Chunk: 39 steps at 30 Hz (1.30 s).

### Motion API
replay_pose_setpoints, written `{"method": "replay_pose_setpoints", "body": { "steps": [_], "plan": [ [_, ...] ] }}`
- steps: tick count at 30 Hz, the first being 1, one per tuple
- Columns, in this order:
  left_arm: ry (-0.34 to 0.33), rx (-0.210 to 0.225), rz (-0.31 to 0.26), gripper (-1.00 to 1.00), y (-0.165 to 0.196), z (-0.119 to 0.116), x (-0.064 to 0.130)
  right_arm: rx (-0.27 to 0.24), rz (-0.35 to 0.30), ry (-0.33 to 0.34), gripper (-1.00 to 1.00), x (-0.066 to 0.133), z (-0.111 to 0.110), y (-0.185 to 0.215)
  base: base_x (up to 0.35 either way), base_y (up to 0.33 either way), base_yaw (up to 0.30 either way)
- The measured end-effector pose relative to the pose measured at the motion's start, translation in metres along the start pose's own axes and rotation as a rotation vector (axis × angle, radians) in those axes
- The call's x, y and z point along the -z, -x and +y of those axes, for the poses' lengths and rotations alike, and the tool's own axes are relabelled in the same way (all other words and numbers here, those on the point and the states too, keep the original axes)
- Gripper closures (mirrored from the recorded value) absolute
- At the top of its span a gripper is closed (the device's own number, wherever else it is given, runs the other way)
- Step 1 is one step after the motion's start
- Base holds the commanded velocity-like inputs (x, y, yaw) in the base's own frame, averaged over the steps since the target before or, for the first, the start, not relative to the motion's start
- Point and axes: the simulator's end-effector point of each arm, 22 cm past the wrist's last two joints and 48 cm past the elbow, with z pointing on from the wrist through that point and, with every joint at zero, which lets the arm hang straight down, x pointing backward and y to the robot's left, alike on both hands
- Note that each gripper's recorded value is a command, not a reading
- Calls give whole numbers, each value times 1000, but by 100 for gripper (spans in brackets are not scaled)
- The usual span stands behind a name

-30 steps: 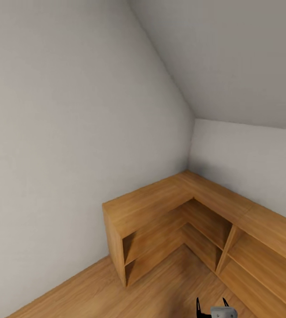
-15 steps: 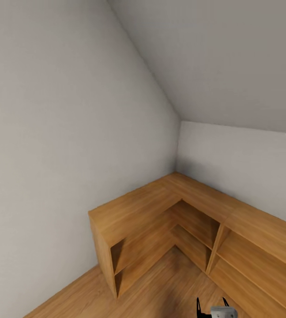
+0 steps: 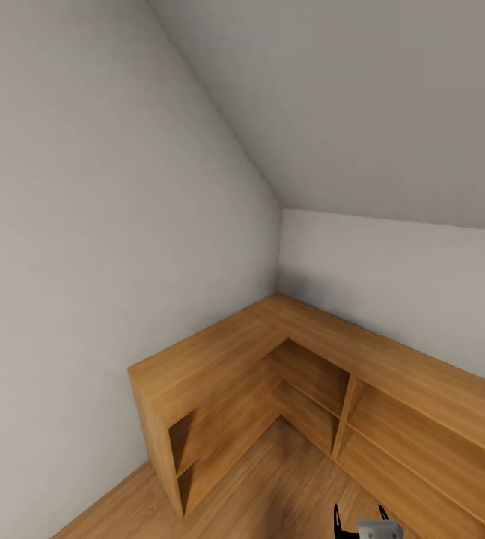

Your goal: In the bedroom, organize the workspace by keeping the computer under the desk, ensuring the monitor is on the desk, placing the keyboard on the desk next to the monitor, placing the mouse on the desk next to the keyboard, moving the folder from the swivel chair onto the desk next to the mouse, stacking the notebook on top of the folder with the pen on top of the notebook, and positioning the swivel chair next to the desk.

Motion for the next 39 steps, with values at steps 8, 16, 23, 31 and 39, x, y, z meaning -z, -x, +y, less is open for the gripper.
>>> {"method": "replay_pose_setpoints", "body": {
  "steps": [8,16,23,31,39],
  "plan": [
    [-1,3,-6,-100,2,-1,0,-8,-4,-10,-100,-1,-2,2,0,0,-219],
    [-1,4,-7,-100,3,-1,0,-16,-2,-19,-100,-1,-3,3,0,0,-245],
    [-1,4,-7,-100,3,-1,0,-17,-1,-22,-100,-1,-4,3,0,0,-250],
    [-1,4,-7,-100,3,-1,0,-18,-1,-21,-100,-1,-4,3,0,0,-250],
    [-1,4,-7,-100,3,-1,0,-20,-1,-21,-100,-1,-3,3,0,0,-251]
  ]
}}
